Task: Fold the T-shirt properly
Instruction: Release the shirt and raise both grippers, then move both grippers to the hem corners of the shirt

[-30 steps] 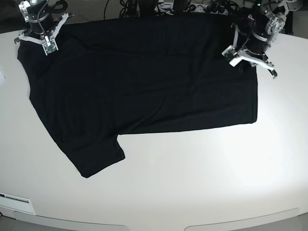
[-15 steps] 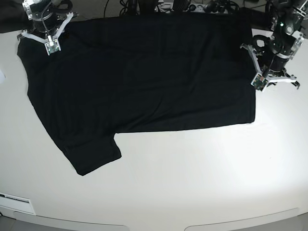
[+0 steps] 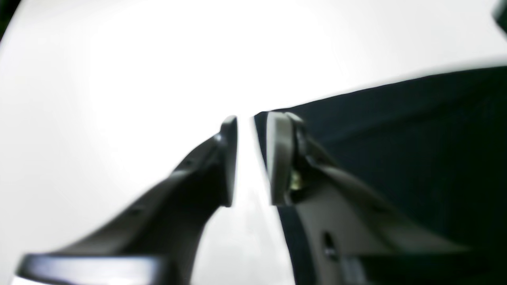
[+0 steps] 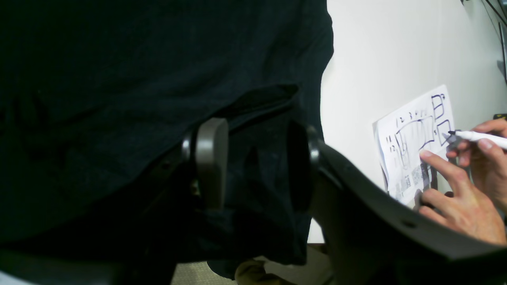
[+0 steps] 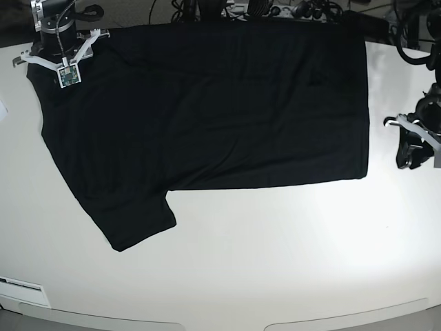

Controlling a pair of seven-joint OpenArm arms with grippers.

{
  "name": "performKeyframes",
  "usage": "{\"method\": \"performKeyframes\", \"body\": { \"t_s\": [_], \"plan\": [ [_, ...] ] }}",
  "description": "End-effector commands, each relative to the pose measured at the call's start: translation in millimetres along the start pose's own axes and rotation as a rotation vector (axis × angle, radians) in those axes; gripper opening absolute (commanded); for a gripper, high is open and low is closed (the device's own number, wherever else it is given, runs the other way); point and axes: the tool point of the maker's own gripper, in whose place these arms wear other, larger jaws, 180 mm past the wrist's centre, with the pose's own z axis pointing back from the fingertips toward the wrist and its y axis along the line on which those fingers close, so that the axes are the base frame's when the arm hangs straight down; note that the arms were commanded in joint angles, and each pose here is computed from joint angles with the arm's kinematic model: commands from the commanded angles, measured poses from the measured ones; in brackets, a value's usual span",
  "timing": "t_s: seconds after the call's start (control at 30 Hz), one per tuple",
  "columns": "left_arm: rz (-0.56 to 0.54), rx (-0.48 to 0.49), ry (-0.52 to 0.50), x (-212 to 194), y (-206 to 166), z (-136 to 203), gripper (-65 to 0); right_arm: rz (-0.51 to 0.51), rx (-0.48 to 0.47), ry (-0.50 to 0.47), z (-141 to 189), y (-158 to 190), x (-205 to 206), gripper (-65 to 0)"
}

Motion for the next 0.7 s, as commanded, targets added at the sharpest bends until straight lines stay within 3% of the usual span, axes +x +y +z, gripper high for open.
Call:
{"method": "performKeyframes", "body": {
  "t_s": [0.0,0.2,0.33,0.43,0.67],
  "plan": [
    [0.031,0.012,-0.028,7.8,12.6,-3.7,-42.5,0.010,-0.019,-0.036,3.0,-5.4,8.6,-37.6],
    [0.307,-0.029,0.099,-44.5,54.1,-45.8,-39.3,0.009,-0.019,-0.037,3.1,-5.3,8.7,-37.6],
    [0.410,-0.157,0.194,-72.2,41.0,-75.3,-35.6,0.007,-0.022,-0.042,3.0,-5.9,10.0,-37.6],
    [0.428,-0.269,0.262,-80.4,18.1,-90.7,-34.9,-0.003,-0.033,-0.048,2.9,-8.1,11.1,-37.6],
    [0.374,-0.346,0.313,-71.9,-10.3,-112.5,-34.9,0.015,-0.080,-0.061,3.5,-16.5,13.6,-37.6]
  ]
}}
